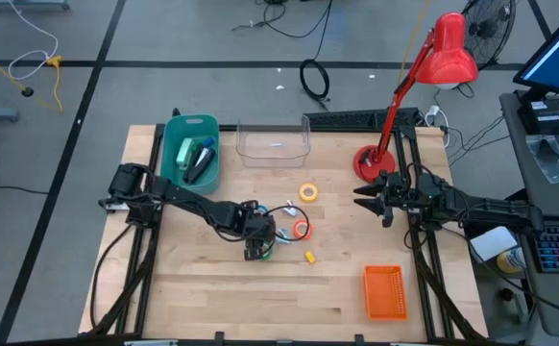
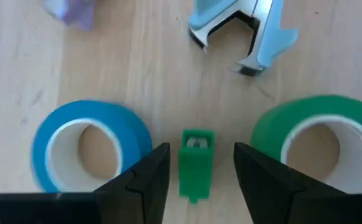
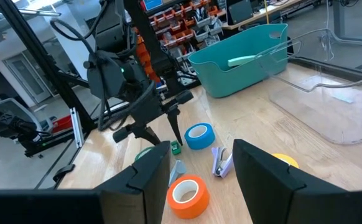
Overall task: Pick and place Stapler, Stapler remover, tape
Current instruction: Put the green stapler into the green bin
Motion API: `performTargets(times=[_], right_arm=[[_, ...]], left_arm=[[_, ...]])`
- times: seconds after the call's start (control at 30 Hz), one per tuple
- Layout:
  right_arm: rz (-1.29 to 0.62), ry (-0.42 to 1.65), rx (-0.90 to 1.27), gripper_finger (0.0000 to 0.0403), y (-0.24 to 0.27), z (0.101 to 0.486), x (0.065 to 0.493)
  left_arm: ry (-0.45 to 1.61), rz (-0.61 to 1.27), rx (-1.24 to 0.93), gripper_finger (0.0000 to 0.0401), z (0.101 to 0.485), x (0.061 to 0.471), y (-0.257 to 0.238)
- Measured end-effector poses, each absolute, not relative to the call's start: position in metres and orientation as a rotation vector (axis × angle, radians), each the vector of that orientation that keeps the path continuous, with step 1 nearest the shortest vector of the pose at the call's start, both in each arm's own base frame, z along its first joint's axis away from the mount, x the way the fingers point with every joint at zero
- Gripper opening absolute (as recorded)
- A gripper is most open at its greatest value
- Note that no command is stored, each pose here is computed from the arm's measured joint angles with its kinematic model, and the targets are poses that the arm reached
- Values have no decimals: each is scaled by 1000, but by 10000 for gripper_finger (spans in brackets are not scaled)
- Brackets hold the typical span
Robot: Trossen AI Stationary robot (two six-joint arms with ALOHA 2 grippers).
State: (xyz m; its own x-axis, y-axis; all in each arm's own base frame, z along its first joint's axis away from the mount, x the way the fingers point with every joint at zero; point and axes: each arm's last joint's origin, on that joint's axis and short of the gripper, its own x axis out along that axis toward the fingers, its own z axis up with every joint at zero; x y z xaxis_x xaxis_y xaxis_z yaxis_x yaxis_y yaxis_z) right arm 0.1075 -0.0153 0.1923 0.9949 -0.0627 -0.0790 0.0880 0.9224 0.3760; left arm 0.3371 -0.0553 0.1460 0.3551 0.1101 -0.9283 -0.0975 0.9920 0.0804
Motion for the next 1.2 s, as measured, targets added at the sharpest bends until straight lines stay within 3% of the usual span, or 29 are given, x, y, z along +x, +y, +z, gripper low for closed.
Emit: performTargets(times=[0.43, 0.7, 1.2], right_arm=[[-74, 59, 390, 166, -15, 193, 108], [-72, 52, 388, 166, -15, 194, 108], [-73, 52, 386, 166, -15, 194, 108]], left_arm=[[1215, 119, 15, 121, 132, 345, -47], [1216, 108, 16, 58, 133, 344, -46], [1302, 163, -8, 58, 148, 326, -42]])
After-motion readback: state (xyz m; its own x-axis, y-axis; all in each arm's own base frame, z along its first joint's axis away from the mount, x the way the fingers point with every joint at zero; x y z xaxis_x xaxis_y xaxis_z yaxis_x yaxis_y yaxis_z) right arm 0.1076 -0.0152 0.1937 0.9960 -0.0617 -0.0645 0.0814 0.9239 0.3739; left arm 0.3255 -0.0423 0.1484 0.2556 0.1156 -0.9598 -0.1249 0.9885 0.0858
